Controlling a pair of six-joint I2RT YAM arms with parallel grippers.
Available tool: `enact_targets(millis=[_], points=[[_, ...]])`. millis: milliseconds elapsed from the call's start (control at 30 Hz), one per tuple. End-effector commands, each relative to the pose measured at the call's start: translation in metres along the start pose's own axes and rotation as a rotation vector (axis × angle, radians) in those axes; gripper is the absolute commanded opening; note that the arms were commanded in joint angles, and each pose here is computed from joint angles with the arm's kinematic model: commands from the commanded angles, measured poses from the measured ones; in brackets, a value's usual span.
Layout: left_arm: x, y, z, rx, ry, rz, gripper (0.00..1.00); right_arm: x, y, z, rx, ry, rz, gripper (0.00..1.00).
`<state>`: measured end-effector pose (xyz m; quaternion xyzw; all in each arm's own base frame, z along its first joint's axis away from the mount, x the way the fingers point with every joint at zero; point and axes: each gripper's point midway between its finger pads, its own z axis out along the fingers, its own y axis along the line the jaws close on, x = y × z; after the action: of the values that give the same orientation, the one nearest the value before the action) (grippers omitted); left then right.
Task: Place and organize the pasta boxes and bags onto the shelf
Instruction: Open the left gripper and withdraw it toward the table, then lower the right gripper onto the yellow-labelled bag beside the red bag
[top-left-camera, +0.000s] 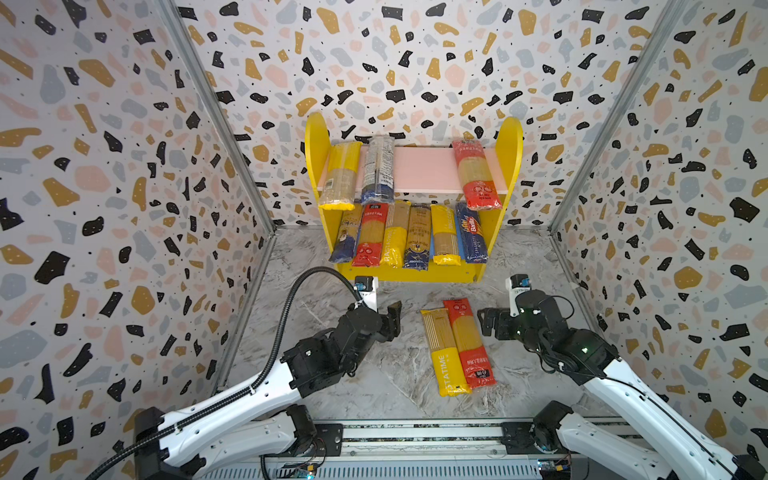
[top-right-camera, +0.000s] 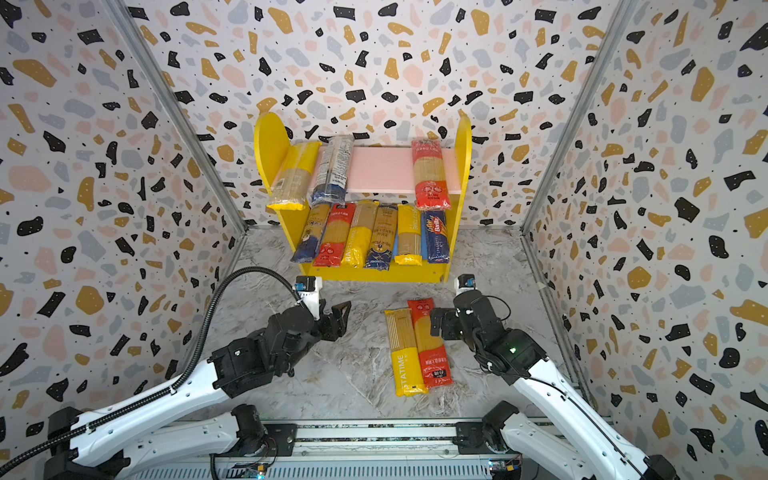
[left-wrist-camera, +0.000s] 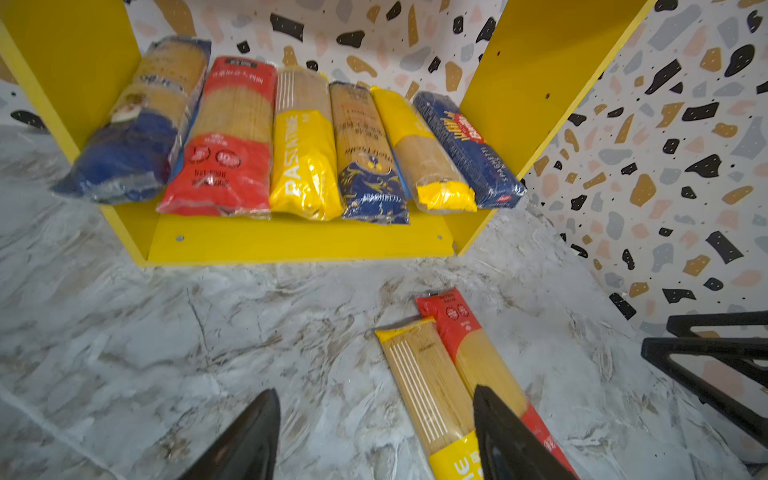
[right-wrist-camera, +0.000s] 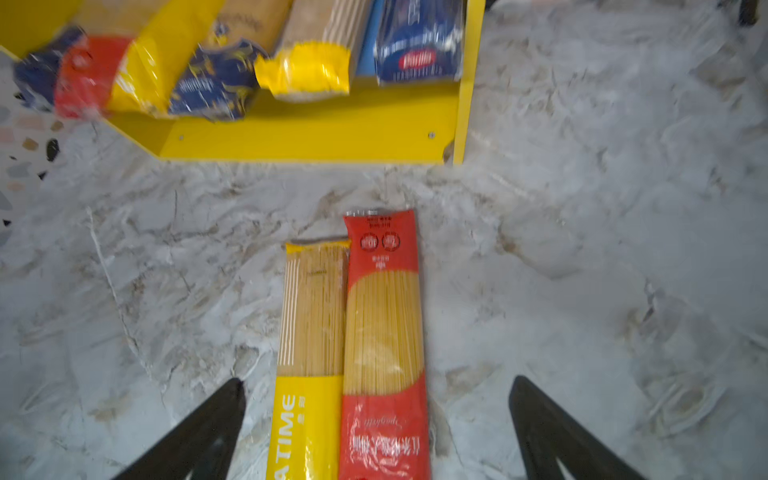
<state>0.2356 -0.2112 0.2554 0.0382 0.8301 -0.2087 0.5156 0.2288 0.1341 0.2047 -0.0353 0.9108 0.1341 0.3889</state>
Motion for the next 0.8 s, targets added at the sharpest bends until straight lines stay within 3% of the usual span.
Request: enact_targets(millis=[0,133,333,533,767], points=[[0.011,0.002,-0.003,0.027,-0.022,-0.085,0.70,0.015,0.006,0.002,0.000,0.004,0.077,0.99],[0.058,0.003,0.005,0.054,0.047,-0.086,0.70,0.042,0.017,0.015,0.003,0.057,0.065,0.99],[0.097,0.003,0.008,0.062,0.097,-0.031,0.76,0.085,0.025,0.036,0.007,0.136,0.055,0.99],[0.108,0.007,0.011,0.057,0.107,-0.010,0.86,0.113,0.041,0.051,-0.067,0.192,0.046,0.99],[0.105,0.015,0.009,0.028,0.092,0.007,0.89,0.129,0.071,0.061,-0.111,0.221,-0.011,0.99]])
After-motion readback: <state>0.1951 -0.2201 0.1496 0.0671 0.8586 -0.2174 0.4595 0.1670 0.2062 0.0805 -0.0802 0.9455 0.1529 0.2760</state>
